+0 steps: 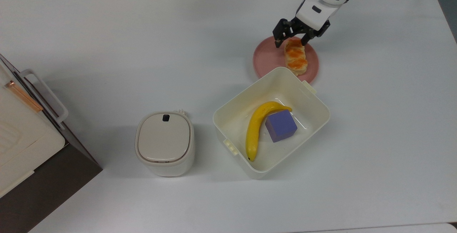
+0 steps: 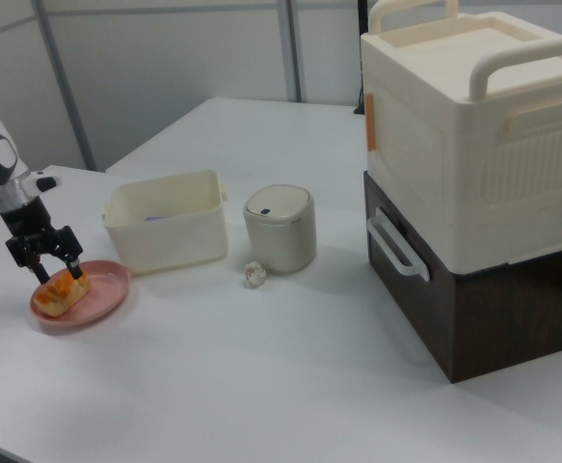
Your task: Put the bread on a plate
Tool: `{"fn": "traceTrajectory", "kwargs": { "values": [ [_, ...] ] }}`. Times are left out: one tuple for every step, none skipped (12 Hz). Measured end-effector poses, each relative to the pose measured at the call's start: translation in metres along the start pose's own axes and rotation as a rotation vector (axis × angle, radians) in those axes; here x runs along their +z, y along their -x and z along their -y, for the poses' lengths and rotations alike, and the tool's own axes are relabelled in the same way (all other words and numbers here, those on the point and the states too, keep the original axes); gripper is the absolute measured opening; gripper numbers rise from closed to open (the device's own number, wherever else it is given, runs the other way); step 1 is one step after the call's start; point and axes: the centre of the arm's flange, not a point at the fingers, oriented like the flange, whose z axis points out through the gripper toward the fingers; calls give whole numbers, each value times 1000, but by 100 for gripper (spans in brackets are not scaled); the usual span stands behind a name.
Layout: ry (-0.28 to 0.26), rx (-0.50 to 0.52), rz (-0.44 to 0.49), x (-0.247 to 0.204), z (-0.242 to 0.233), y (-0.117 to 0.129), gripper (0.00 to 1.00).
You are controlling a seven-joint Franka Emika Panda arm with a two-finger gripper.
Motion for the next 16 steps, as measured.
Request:
{"fn": "traceTrajectory", "kwargs": {
  "values": [
    [20,-48,25,-7,-13,2,97],
    [40,-112,58,-20,-30,7,99],
    [56,-166,89,-35,-48,14,99],
    [64,-209,109,-49,-67,21,99],
    [66,-243,123,-59,-88,26,99],
    [63,-259,129,-64,-107,27,99],
    [56,-242,125,-68,-136,25,99],
    [49,-207,118,-71,-160,22,100],
    [23,-152,101,-79,-187,17,100],
    [-28,-76,74,-91,-220,12,100],
    [-69,2,43,-103,-259,9,100],
    [-103,79,14,-113,-298,7,100],
    [-139,145,-12,-118,-334,5,100],
    [-158,195,-31,-120,-362,1,100],
    [-163,228,-41,-118,-383,-4,100],
    [-163,253,-52,-116,-399,-7,100]
  ]
}}
